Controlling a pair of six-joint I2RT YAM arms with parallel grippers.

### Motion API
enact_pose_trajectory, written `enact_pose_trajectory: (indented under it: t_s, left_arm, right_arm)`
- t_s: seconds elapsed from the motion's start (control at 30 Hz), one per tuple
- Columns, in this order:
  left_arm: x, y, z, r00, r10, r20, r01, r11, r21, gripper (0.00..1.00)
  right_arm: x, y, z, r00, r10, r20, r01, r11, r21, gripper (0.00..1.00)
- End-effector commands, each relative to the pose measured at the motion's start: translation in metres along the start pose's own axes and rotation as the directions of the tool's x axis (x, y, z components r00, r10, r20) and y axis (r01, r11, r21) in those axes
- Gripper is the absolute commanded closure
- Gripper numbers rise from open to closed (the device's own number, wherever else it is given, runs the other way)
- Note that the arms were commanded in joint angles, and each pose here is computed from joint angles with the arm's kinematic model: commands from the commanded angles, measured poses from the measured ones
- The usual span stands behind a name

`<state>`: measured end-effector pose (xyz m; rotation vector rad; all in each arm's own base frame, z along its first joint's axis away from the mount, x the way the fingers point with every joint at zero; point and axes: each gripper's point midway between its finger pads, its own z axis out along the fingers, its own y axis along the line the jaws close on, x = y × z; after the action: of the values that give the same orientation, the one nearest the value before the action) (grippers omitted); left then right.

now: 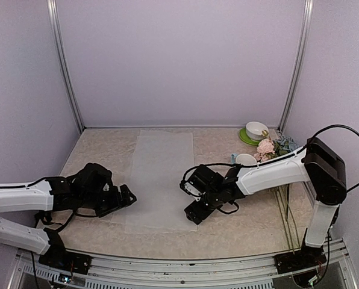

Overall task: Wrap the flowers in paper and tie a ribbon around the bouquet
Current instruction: Pick up the corner of the folded wrapping paper at the center of the board.

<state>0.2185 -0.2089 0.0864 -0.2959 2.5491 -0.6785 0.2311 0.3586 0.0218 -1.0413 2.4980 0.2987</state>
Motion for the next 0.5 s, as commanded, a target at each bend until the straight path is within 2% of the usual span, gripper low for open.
enact_pose_trajectory:
  t_s: [0.0,0.2,0.4,0.47]
  left_arm:
    - [0.036,0.067,-0.003,0.994,-0.09,-0.067,0.078,0.983,-0.164,0.02]
    - [0.042,0.074,0.008,0.984,-0.153,-0.094,0.146,0.986,-0.085,0.04]
    - [0.055,0.04,0.027,0.974,-0.094,-0.204,0.106,0.993,0.052,0.08]
    - [0.062,0.036,0.033,0.969,-0.082,-0.233,0.098,0.993,0.058,0.1]
  right_arm:
    - [0.004,-0.011,-0.016,1.0,0.007,-0.028,-0.005,0.997,0.071,0.12]
    - [0.013,-0.011,0.0,0.997,0.009,-0.072,-0.003,0.997,0.072,0.11]
    - [0.018,-0.007,0.004,0.998,0.009,-0.07,-0.006,0.999,0.042,0.11]
    - [0.019,-0.005,0.006,0.997,0.011,-0.071,-0.009,0.999,0.032,0.11]
